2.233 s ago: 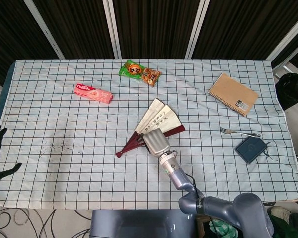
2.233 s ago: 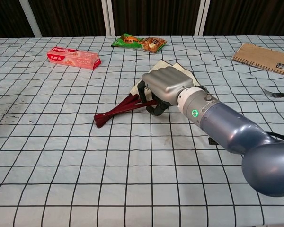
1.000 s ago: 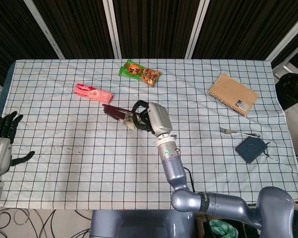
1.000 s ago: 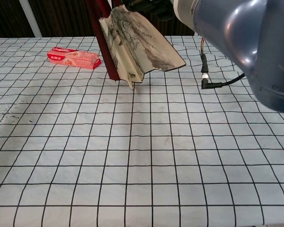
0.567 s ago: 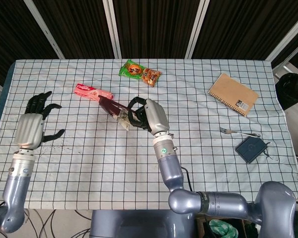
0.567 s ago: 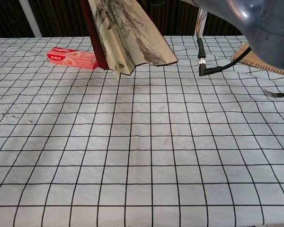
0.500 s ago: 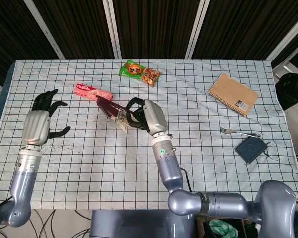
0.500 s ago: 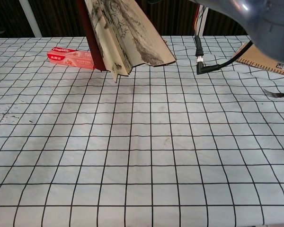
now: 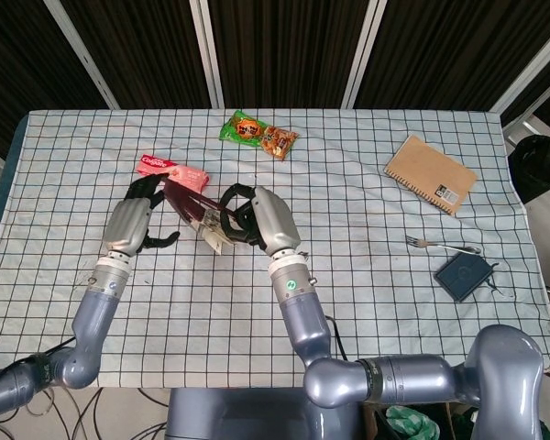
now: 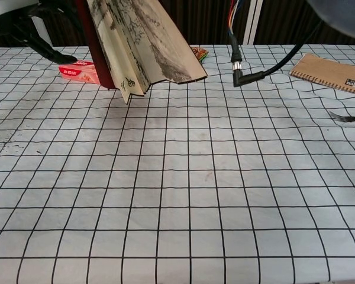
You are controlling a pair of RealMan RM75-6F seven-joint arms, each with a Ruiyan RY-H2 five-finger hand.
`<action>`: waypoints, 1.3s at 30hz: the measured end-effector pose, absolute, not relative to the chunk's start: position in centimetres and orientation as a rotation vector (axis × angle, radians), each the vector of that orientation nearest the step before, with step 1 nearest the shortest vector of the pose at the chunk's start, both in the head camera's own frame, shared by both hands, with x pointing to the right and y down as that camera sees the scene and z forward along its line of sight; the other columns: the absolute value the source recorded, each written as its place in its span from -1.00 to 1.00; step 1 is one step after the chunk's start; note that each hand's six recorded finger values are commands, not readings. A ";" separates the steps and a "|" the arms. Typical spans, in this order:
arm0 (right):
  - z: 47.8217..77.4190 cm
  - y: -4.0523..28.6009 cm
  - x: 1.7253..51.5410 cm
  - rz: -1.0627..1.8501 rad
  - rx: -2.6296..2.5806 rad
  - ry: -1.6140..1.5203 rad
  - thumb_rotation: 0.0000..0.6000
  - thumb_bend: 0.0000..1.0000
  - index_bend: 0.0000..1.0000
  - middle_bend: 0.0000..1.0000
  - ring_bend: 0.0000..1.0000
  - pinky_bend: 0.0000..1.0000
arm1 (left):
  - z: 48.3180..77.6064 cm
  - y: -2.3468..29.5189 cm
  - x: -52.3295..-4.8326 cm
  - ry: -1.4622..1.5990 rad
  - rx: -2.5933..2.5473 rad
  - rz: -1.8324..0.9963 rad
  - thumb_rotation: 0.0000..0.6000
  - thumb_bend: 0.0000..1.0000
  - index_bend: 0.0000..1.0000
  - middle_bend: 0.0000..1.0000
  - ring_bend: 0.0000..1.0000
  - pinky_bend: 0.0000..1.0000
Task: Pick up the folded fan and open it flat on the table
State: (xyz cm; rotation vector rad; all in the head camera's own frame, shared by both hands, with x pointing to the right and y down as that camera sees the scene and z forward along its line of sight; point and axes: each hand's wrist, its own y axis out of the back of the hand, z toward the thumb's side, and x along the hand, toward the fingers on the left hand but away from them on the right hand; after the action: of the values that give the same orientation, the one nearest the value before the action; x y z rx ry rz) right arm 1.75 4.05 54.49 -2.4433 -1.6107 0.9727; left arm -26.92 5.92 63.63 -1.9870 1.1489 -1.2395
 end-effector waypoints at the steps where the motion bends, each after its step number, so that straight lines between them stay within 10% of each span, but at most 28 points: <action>1: 54.5 4.0 1.8 0.974 -2.442 -1.612 1.00 0.63 0.76 0.93 1.00 0.95 | 63.8 6.0 -26.6 1.137 -2.002 -1.239 1.00 -0.53 -0.26 -0.83 -1.00 -0.90; 39: 54.9 2.9 5.4 1.033 -2.315 -1.580 1.00 0.63 0.77 0.93 1.00 0.95 | 64.0 5.5 -26.6 1.232 -1.988 -1.194 1.00 -0.01 0.20 -0.61 -1.00 -0.87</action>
State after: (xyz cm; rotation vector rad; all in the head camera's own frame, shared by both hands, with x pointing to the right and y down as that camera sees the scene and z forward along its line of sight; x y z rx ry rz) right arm 5.44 2.87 54.91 -2.3145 -1.5798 1.0334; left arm -26.63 5.48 63.97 -1.9876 1.2318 -1.1938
